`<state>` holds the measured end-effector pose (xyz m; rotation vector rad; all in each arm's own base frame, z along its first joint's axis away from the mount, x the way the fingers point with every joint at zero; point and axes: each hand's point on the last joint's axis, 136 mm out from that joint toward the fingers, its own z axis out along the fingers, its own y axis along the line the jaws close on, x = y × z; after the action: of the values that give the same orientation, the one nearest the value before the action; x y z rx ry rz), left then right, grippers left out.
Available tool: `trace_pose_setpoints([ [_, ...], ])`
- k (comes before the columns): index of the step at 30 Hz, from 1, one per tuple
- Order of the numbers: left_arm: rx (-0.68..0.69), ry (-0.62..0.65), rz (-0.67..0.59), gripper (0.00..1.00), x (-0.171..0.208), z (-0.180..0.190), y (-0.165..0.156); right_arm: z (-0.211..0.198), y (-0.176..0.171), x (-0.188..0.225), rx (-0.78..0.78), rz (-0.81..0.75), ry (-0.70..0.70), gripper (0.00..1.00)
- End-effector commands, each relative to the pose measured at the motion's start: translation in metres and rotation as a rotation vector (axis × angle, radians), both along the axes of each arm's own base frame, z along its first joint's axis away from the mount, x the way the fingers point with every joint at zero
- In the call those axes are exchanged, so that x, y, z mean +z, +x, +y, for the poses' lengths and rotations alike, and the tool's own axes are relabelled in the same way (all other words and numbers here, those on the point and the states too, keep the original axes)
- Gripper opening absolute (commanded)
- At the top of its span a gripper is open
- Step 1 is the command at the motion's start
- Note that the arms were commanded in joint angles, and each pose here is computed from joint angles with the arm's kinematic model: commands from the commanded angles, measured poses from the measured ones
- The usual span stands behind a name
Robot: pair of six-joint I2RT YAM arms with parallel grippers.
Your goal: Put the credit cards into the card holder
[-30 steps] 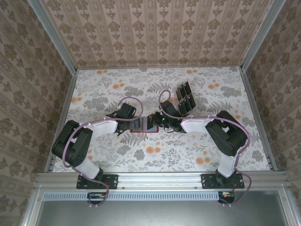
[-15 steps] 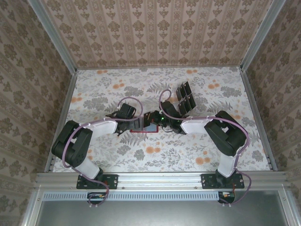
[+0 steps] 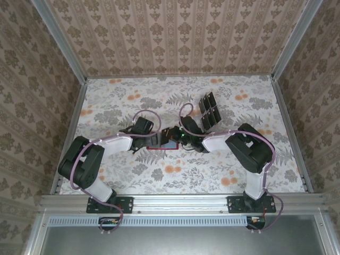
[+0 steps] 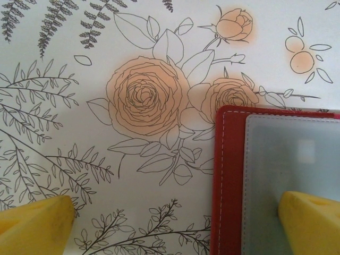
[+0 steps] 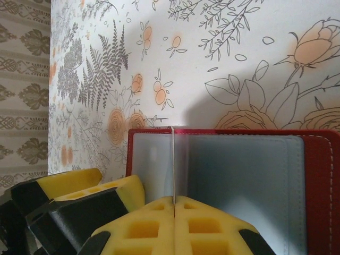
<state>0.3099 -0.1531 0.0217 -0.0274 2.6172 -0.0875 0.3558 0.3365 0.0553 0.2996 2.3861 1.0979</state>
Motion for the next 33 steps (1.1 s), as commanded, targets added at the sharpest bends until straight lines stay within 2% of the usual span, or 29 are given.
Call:
trace_pose_setpoints([
  [1,0.018,0.098,0.106,1.0,-0.023,0.024,-0.029,0.003,-0.003,-0.009,0.002,0.015,0.021,0.0],
  [33,0.017,0.101,0.111,1.0,-0.025,0.025,-0.029,0.003,-0.021,-0.038,0.02,0.073,0.027,0.0],
])
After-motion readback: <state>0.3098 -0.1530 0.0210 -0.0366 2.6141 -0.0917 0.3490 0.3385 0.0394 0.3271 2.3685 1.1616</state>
